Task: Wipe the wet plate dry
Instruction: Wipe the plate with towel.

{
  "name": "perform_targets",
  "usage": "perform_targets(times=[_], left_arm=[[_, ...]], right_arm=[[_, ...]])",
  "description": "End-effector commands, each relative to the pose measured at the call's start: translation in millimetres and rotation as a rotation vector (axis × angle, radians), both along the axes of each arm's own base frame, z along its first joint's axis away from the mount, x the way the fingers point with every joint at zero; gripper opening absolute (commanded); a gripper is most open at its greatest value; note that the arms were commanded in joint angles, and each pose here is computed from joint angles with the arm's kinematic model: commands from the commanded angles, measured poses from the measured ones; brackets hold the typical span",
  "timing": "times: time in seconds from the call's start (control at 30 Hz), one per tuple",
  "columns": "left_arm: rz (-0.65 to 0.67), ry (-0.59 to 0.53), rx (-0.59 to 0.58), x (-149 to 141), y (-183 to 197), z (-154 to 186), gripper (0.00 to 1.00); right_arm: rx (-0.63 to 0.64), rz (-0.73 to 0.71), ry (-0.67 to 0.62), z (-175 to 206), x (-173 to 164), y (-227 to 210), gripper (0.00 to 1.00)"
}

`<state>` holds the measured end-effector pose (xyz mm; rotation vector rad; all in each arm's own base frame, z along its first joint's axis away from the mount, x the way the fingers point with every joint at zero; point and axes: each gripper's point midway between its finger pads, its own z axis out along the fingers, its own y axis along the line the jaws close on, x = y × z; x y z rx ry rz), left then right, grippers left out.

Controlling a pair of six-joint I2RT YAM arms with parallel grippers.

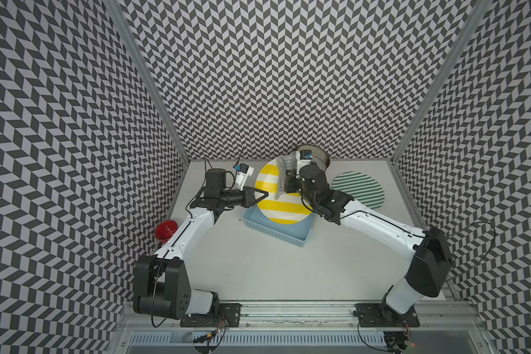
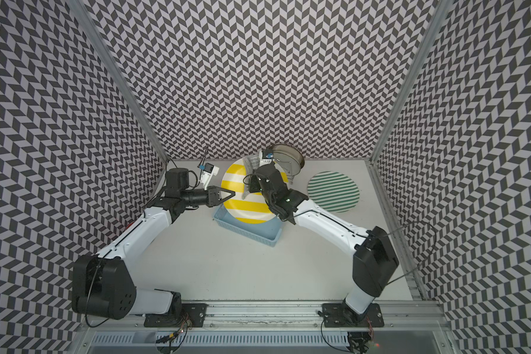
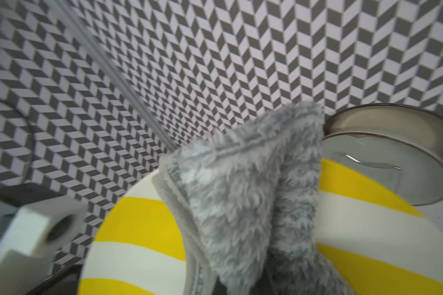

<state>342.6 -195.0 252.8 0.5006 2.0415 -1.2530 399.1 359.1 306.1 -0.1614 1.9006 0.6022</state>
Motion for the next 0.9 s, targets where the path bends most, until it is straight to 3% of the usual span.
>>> perform_targets(times=[0.0, 0.17, 0.3, 0.57, 0.87], left_arm=[[-0.148, -0.183, -0.083, -23, -14, 46, 0.0], [-0.146, -0.182, -0.083, -24, -14, 46, 0.0], [-0.149, -0.184, -0.084, -24, -15, 47, 0.0], [-0.15, -0.187, -0.09, -25, -15, 50, 0.0], [-0.148, -0.198, -0.092, -25, -14, 53, 0.0]], right_arm=[[-0.02, 0.179, 0.037, -15, -19, 51, 0.0], [-0.016, 0.258, 0.064, -23, -31, 86, 0.0], [-0.034, 0.181, 0.08, -34, -25, 72, 0.0], [-0.034, 0.032, 0.094, -43, -9, 4, 0.0], [-0.038, -0.175, 0.209, -82, 12, -109, 0.0]])
